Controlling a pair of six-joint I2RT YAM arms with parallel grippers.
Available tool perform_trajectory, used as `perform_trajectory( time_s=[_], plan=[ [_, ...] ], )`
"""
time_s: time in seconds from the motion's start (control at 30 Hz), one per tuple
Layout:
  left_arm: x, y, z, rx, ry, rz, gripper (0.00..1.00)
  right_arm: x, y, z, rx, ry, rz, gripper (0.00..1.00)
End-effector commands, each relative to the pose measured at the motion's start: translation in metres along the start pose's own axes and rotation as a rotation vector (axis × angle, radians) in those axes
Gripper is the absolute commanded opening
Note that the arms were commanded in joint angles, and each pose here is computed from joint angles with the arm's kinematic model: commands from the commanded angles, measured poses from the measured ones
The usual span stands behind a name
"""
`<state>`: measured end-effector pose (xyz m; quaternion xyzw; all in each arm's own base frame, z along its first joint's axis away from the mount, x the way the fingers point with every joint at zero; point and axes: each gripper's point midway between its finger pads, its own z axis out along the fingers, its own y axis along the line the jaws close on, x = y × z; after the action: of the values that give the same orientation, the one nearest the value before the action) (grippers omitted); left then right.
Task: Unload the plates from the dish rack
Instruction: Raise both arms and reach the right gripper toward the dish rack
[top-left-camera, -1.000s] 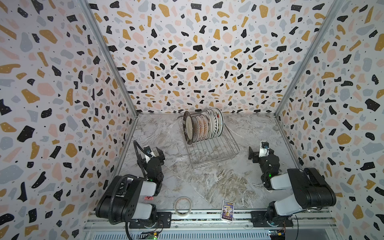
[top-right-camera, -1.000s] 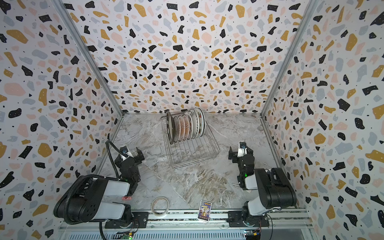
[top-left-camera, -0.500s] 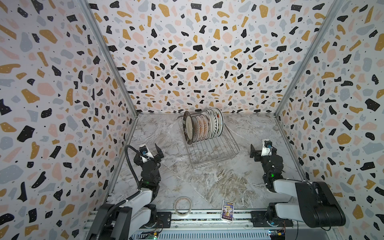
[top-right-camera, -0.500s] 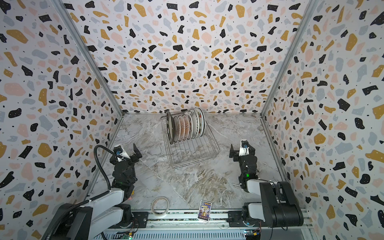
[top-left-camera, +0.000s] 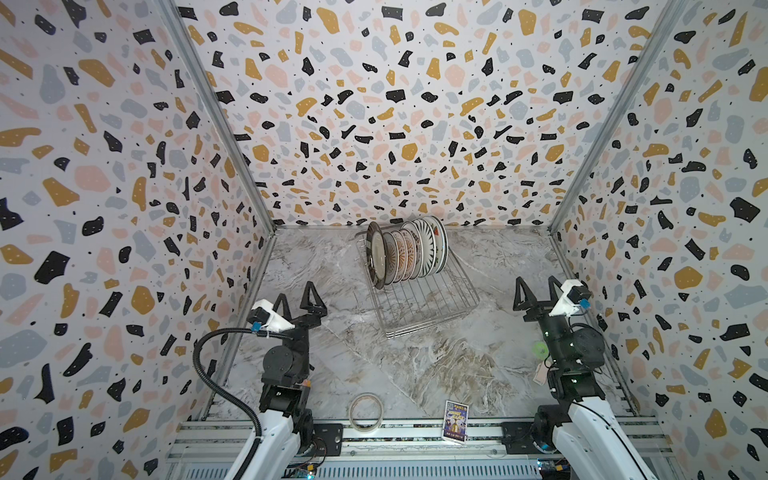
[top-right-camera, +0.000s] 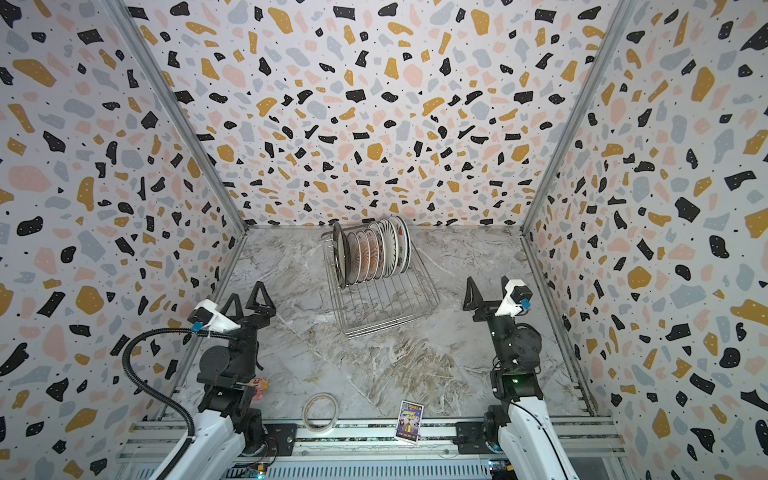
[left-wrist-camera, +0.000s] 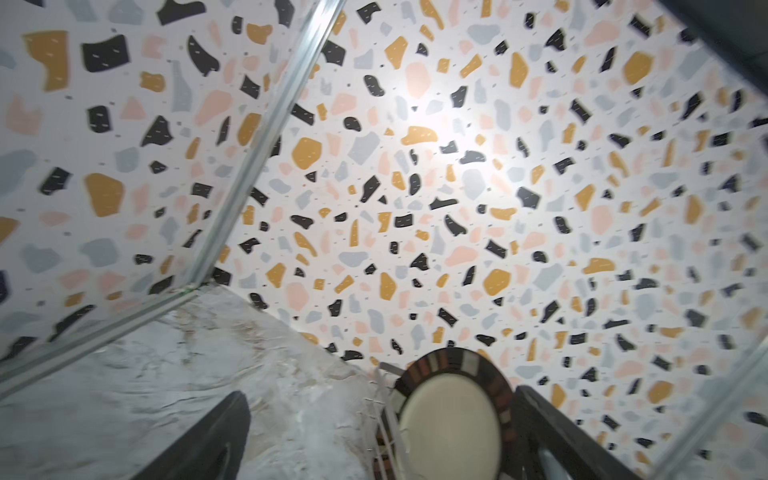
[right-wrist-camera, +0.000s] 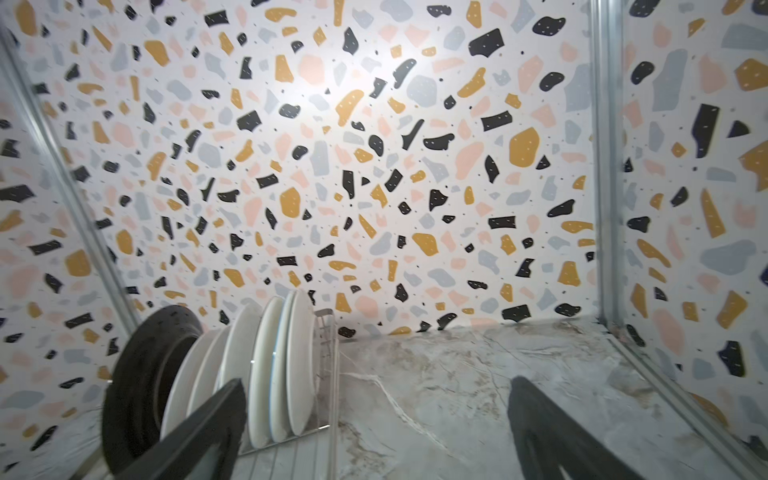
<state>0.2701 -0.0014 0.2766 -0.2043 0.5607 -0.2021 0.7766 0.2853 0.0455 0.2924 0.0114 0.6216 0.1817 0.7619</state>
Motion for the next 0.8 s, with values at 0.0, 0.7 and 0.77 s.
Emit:
perform_trajectory(
  time_s=[0.0, 0.7, 0.77],
  plan=[
    [-0.006, -0.029, -0.001, 0.129, 0.033, -0.147, 1.00, 0.001, 0.018, 0.002, -0.080, 0.077, 0.198, 0.99],
    [-0.024, -0.050, 0.012, 0.199, 0.010, -0.301, 1.00, -0.016, 0.043, 0.007, -0.283, -0.070, 0.326, 0.99],
    [-0.025, -0.055, 0.014, 0.210, 0.022, -0.287, 0.99, -0.005, 0.047, 0.029, -0.279, 0.042, 0.307, 0.99]
  ],
)
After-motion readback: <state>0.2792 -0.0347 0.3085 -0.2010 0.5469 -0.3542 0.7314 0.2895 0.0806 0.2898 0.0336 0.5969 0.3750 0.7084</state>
